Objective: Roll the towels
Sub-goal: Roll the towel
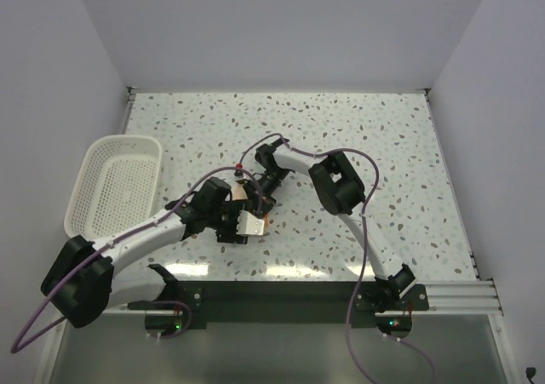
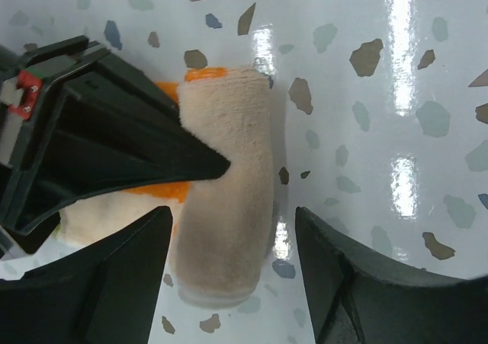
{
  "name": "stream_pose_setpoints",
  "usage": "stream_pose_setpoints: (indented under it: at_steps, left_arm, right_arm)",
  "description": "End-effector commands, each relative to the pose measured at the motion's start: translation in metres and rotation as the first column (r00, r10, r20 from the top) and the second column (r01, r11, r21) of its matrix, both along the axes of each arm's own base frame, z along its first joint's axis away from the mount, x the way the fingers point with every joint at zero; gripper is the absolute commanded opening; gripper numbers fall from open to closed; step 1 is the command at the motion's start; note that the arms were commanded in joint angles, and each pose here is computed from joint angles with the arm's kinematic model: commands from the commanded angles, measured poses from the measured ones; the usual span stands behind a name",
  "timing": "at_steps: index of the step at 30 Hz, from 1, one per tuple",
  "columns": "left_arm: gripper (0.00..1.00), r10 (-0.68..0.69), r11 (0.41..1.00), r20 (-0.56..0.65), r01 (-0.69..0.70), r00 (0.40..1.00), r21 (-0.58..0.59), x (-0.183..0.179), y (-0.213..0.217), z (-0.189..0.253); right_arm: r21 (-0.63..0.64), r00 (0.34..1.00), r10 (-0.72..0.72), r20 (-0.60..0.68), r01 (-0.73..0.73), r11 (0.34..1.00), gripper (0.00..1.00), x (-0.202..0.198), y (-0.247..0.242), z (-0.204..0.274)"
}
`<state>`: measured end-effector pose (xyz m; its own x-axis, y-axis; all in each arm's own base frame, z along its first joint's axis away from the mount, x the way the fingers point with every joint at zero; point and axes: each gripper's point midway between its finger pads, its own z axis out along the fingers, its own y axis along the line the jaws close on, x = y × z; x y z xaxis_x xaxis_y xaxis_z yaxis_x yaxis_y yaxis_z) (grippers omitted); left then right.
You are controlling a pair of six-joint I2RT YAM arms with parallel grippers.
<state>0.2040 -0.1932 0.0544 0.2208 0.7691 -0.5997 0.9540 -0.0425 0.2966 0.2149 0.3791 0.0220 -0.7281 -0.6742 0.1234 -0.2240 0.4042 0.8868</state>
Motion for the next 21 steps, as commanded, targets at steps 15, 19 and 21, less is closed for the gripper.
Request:
stream_pose_setpoints:
  at_steps: [15,19,21]
  left_arm:
    - [0.08,0.060,0.968,-0.214,-0.005,0.975,0.251,-0.037,0.030,-0.063]
    - [0.02,0.079,0.965,-0.335,0.012,0.939,0.261,-0.055,0.030,-0.068]
    - [0.01,0.084,0.970,-0.421,0.023,0.903,0.243,-0.058,0.021,-0.066]
  right_arm:
    - [-0.213,0.974,-0.068,0.217,0.115,0.970,0.41,0.044,-0.051,-0.052]
    - [-0.163,0.949,-0.113,0.295,0.167,0.972,0.50,0.065,-0.054,-0.028]
    - [-0.124,0.933,-0.131,0.335,0.181,0.976,0.51,0.074,-0.053,-0.012]
